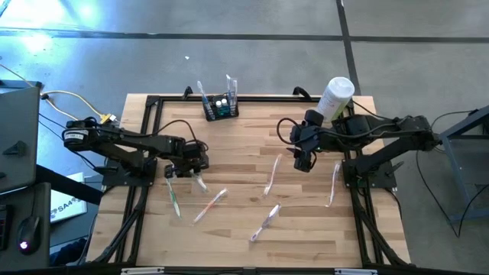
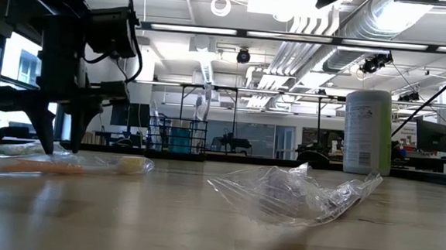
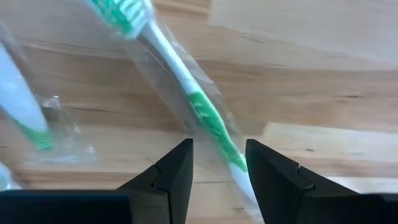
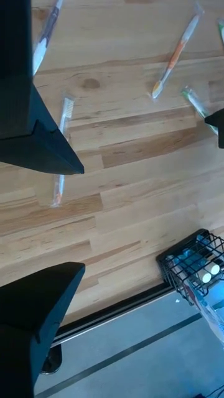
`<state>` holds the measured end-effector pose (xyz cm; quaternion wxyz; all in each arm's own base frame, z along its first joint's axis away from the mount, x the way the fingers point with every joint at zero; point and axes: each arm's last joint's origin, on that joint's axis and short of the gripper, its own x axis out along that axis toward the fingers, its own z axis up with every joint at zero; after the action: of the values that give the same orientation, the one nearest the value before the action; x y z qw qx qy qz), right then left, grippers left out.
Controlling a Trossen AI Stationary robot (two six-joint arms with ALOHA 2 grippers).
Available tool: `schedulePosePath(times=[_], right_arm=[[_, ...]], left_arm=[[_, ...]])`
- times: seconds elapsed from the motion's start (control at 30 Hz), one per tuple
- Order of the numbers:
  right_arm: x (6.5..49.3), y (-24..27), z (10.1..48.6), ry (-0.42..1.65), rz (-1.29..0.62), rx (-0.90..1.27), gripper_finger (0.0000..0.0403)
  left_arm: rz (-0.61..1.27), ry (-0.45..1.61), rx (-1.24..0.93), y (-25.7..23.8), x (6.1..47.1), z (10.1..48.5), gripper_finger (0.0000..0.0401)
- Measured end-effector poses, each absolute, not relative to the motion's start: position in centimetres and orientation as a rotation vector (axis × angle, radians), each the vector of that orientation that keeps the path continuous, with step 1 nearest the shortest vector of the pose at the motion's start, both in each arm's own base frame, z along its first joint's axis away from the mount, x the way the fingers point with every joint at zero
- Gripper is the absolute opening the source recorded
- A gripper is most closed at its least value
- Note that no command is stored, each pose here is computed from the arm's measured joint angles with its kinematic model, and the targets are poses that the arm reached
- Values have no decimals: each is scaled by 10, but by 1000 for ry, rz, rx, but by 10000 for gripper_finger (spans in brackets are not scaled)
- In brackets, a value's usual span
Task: Pick & Place toothbrushing station
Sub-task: Put the right green toothbrush into the black wire organizer
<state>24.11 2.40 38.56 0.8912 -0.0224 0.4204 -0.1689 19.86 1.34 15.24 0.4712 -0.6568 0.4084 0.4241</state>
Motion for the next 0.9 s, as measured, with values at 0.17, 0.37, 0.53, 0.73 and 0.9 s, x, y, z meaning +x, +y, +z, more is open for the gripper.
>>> schedulePosePath(times=[0.17, 0.37, 0.53, 0.73, 0.9], right_arm=[[241, 24, 386, 873, -351, -47, 236], [241, 24, 386, 870, -351, -46, 236], [242, 24, 386, 858, -351, -42, 236], [243, 24, 387, 853, -350, -41, 236], [243, 24, 387, 846, -350, -38, 236]], left_arm=[[1082, 1012, -1622, 13, 190, 143, 145], [1068, 1032, -1599, 12, 186, 136, 145], [1027, 1068, -1539, 12, 185, 136, 122], [995, 1101, -1486, 12, 184, 135, 27], [959, 1100, -1472, 12, 186, 135, 10]])
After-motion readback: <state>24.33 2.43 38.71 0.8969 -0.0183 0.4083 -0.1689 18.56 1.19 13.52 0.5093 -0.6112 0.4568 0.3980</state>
